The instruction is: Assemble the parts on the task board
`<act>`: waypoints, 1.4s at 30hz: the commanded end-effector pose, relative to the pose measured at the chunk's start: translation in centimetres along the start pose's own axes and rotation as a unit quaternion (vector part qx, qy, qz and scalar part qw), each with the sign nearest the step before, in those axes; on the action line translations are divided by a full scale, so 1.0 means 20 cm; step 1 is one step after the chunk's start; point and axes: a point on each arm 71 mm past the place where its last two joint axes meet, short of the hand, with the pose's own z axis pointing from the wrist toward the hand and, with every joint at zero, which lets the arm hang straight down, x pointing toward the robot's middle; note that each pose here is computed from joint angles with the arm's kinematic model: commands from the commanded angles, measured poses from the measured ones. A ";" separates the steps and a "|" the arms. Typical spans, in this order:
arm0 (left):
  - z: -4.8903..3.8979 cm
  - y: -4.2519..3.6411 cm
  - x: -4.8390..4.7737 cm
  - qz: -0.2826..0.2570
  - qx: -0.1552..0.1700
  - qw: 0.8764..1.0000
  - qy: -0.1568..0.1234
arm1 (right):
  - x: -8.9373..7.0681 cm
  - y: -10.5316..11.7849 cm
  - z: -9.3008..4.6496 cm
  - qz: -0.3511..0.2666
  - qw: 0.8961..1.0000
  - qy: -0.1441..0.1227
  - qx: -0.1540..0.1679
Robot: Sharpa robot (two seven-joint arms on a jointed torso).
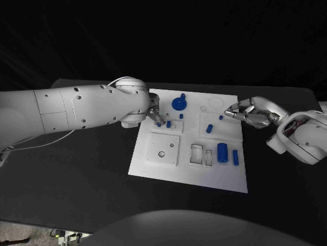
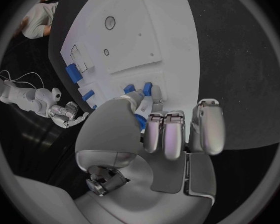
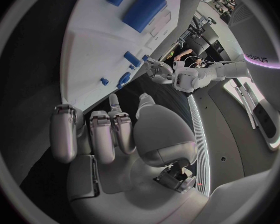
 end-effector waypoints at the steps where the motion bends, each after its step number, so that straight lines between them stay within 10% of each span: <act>1: 0.013 0.013 0.046 0.017 -0.009 0.999 0.029 | 0.01 0.00 0.00 0.002 1.000 0.005 -0.003; 31: 0.014 0.050 0.044 0.000 -0.008 1.000 0.019 | 0.01 0.00 0.00 0.002 1.000 0.008 -0.001; 42: -0.042 0.135 0.015 -0.014 -0.014 1.000 0.005 | 0.00 -0.01 0.00 0.001 1.000 0.006 0.002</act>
